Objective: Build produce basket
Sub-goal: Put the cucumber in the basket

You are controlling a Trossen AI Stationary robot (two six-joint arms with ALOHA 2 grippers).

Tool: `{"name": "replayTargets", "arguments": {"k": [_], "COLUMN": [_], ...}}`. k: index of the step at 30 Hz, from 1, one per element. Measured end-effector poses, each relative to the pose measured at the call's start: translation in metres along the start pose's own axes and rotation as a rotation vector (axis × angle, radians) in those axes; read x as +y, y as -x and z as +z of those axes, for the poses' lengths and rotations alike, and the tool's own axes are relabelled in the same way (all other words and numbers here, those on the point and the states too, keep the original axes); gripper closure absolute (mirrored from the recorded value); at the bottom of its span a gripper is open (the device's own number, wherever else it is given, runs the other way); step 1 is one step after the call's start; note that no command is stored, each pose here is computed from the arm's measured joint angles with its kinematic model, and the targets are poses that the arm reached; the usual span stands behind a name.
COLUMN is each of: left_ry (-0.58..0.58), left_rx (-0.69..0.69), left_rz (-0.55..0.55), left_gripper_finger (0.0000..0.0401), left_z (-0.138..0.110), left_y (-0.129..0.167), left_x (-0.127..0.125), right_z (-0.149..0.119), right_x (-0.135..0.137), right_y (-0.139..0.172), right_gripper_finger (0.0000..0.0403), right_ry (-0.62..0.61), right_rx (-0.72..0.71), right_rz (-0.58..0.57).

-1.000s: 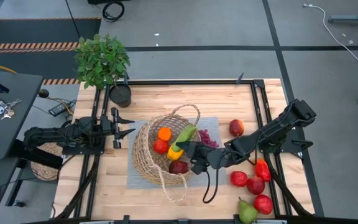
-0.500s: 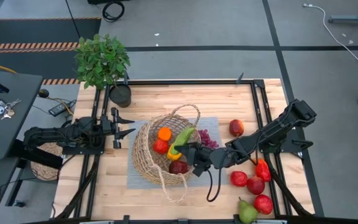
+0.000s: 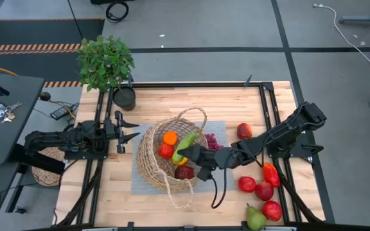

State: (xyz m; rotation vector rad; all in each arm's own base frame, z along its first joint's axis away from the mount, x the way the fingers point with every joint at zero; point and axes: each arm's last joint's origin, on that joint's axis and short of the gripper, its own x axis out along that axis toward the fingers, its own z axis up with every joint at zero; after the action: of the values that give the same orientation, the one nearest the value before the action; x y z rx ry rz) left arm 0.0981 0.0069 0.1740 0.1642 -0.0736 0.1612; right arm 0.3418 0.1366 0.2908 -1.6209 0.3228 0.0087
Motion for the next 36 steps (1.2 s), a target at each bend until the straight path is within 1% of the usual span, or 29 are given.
{"name": "replayTargets", "arguments": {"k": [5,8,13,15,17,21,23,26,28,30,33,34,36], "left_ry": [0.0,0.0,0.0,0.0,0.0,0.0,0.0,0.0,0.0,0.0,0.0,0.0,0.0], "left_rx": [0.0,0.0,0.0,0.0,0.0,0.0,0.0,0.0,0.0,0.0,0.0,0.0,0.0], "left_rz": [0.0,0.0,0.0,0.0,-0.001,0.0,0.0,0.0,0.0,0.0,0.0,-0.001,0.0], "left_gripper_finger": [0.0241,0.0241,0.0241,0.0241,0.0241,0.0241,0.0241,0.0241,0.0241,0.0241,0.0241,0.0241,0.0241], "left_z": [0.0,0.0,0.0,0.0,0.0,0.0,0.0,0.0,0.0,0.0,0.0,0.0,0.0], "left_y": [0.0,0.0,0.0,0.0,0.0,0.0,0.0,0.0,0.0,0.0,0.0,0.0,0.0], "left_x": [0.0,0.0,0.0,0.0,0.0,0.0,0.0,0.0,0.0,0.0,0.0,0.0,0.0], "right_z": [-0.007,-0.017,-0.03,-0.034,-0.035,-0.034,-0.032,-0.029,-0.029,-0.03,-0.033,-0.034,-0.037], "right_x": [0.0,-0.001,-0.002,-0.002,-0.003,-0.009,-0.013,-0.022,-0.028,-0.03,-0.03,-0.03,-0.028], "right_y": [-0.008,-0.015,-0.023,-0.025,-0.026,-0.025,-0.023,-0.019,-0.016,-0.016,-0.018,-0.019,-0.021], "right_gripper_finger": [0.0245,0.0245,0.0245,0.0245,0.0245,0.0245,0.0245,0.0245,0.0245,0.0245,0.0245,0.0245,0.0245], "right_ry": [-0.183,-0.298,-0.539,-0.612,-0.657,-0.7,-0.737,-0.81,-0.843,-0.87,-0.892,-0.912,-0.995], "right_rx": [-0.175,-0.242,-0.384,-0.428,-0.444,-0.51,-0.585,-0.749,-0.815,-0.819,-0.781,-0.757,-0.673], "right_rz": [0.029,0.051,0.13,0.162,0.169,0.128,0.12,0.123,0.104,0.091,0.081,0.081,0.084]}}
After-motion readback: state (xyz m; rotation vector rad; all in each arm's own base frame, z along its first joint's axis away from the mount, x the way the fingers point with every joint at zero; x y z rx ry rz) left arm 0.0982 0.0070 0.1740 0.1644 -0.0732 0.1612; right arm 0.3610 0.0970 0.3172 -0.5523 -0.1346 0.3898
